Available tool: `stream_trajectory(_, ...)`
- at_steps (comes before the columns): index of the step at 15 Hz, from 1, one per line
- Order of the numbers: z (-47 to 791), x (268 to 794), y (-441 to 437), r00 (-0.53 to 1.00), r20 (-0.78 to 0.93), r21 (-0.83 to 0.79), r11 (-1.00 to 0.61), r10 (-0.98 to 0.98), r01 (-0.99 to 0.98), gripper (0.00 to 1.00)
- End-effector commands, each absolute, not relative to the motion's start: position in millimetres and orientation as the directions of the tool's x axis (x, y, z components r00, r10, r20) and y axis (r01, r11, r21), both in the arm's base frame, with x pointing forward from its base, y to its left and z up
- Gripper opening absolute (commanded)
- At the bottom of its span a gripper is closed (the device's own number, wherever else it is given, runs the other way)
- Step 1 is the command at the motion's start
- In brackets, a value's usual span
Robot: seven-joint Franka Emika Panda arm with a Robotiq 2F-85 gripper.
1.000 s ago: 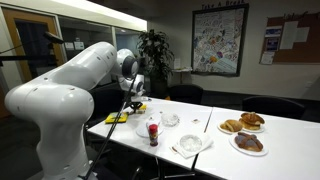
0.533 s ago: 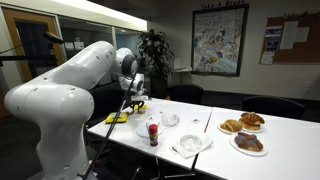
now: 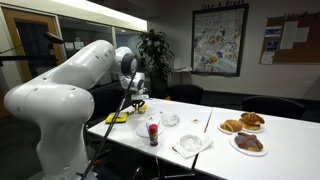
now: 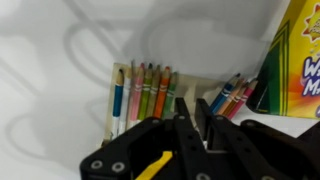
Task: Pick up one pen and put it on the table
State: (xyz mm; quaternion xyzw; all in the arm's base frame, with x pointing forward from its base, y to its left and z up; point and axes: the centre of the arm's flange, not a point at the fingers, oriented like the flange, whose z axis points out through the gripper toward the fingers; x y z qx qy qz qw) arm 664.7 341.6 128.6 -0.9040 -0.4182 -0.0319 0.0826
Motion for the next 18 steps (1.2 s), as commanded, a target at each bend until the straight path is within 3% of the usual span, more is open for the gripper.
stream_trajectory(1,136.2,656.5,335.7,0.672,0.08,-0.107,-0.664,0.736,0.74,0.48)
stream_trajectory(3,135.8,655.6,334.8,0.683,0.076,-0.105,-0.676,0.726,0.73,0.6)
stream_trajectory(5,135.1,655.1,334.6,0.693,0.072,-0.106,-0.686,0.717,0.72,0.56)
stream_trajectory(8,131.6,654.3,334.7,0.705,0.061,-0.112,-0.697,0.707,0.708,0.34)
stream_trajectory(11,129.4,654.0,334.5,0.714,0.052,-0.115,-0.706,0.699,0.699,0.06)
stream_trajectory(12,128.7,654.0,334.4,0.717,0.05,-0.116,-0.709,0.696,0.696,0.12)
stream_trajectory(15,126.5,653.5,331.9,0.726,0.041,-0.117,-0.718,0.686,0.686,0.11)
stream_trajectory(17,126.5,653.3,330.4,0.731,0.04,-0.116,-0.723,0.681,0.681,0.21)
stream_trajectory(18,126.6,653.4,330.1,0.733,0.039,-0.115,-0.725,0.679,0.679,0.17)
